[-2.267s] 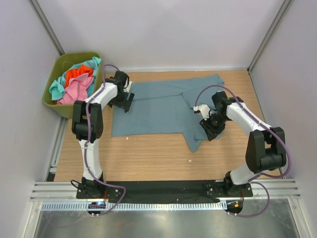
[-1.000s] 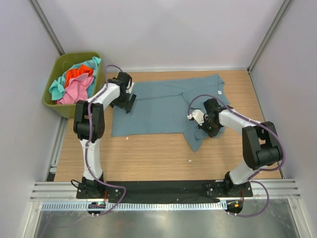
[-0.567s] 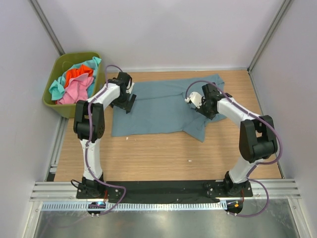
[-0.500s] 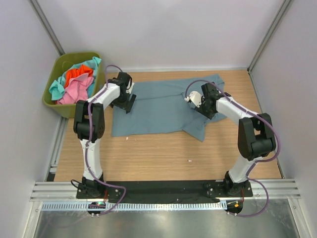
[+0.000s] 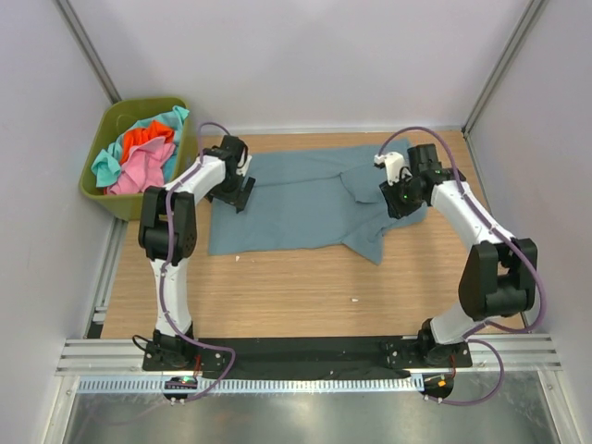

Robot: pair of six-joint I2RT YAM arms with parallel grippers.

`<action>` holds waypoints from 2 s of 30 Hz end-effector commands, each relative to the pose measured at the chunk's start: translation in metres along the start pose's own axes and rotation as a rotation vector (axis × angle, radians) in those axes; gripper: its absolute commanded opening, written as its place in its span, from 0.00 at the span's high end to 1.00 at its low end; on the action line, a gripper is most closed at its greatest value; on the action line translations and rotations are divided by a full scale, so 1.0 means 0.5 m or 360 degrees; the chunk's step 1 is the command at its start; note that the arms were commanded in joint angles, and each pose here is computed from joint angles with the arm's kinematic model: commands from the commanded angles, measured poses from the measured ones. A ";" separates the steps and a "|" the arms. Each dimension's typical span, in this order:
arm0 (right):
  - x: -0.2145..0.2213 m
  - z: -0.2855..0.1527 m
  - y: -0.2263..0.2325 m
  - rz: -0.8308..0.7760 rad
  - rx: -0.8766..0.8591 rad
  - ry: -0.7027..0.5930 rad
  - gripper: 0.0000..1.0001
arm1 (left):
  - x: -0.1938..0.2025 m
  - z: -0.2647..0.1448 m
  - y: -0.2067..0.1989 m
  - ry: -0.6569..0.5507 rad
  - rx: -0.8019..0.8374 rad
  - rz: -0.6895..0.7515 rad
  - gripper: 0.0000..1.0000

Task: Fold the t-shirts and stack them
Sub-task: Fold the tshirt

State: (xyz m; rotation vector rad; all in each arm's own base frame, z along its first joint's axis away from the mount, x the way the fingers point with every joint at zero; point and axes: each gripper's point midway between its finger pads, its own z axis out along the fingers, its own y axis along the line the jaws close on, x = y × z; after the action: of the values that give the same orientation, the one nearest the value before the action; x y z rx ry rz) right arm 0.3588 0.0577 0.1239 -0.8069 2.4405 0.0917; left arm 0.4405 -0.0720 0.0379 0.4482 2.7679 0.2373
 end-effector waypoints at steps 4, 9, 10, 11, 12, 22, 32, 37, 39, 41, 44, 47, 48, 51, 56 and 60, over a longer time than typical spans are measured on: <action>0.065 0.020 0.057 0.0997 -0.0685 0.0108 0.67 | -0.016 -0.008 0.000 -0.0029 -0.0020 0.0020 0.13; 0.063 0.022 0.056 0.1202 -0.0819 0.0072 0.67 | -0.012 -0.008 0.001 -0.0026 -0.0032 0.0030 0.13; 0.063 0.025 0.055 0.1224 -0.0826 0.0070 0.66 | -0.012 -0.010 0.000 -0.0026 -0.0035 0.0035 0.13; 0.065 0.030 0.056 0.1243 -0.0837 0.0080 0.66 | -0.009 -0.010 0.001 -0.0024 -0.0040 0.0038 0.13; 0.066 0.034 0.058 0.1260 -0.0850 0.0084 0.66 | -0.007 -0.010 0.002 -0.0021 -0.0042 0.0045 0.13; 0.088 0.088 0.053 0.1326 -0.0877 0.0165 0.66 | 0.003 -0.015 0.005 -0.0009 -0.0075 0.0076 0.13; 0.098 0.121 0.038 0.1331 -0.0838 0.0181 0.66 | 0.003 -0.014 0.003 -0.0005 -0.0090 0.0100 0.13; 0.107 0.144 0.034 0.1348 -0.0828 0.0200 0.66 | 0.004 -0.011 0.001 0.0002 -0.0091 0.0104 0.12; 0.109 0.147 0.032 0.1348 -0.0819 0.0200 0.66 | 0.003 -0.010 0.001 0.0002 -0.0091 0.0102 0.13; 0.108 0.151 0.029 0.1344 -0.0815 0.0195 0.66 | 0.004 -0.011 0.000 0.0001 -0.0093 0.0106 0.12; 0.106 0.154 0.028 0.1351 -0.0819 0.0188 0.66 | 0.005 -0.010 0.001 0.0004 -0.0095 0.0107 0.12; 0.101 0.160 0.023 0.1357 -0.0816 0.0165 0.66 | 0.004 -0.009 0.000 0.0004 -0.0097 0.0112 0.12; 0.098 0.160 0.023 0.1356 -0.0820 0.0156 0.66 | 0.006 -0.008 -0.001 0.0009 -0.0096 0.0113 0.12; 0.097 0.164 0.022 0.1364 -0.0828 0.0150 0.66 | 0.005 -0.008 -0.001 0.0006 -0.0098 0.0115 0.13; 0.102 0.169 0.025 0.1362 -0.0829 0.0153 0.68 | 0.003 -0.009 -0.007 0.0003 -0.0100 0.0128 0.13; 0.102 0.171 0.028 0.1368 -0.0845 0.0147 0.80 | 0.003 -0.010 -0.008 0.0003 -0.0103 0.0135 0.12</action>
State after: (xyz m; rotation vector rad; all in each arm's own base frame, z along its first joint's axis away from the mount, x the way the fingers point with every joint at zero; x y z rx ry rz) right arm 0.3482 0.0619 0.0193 0.1303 2.7510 1.0635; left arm 0.4336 -0.0749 0.0326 0.5356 2.7656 0.3296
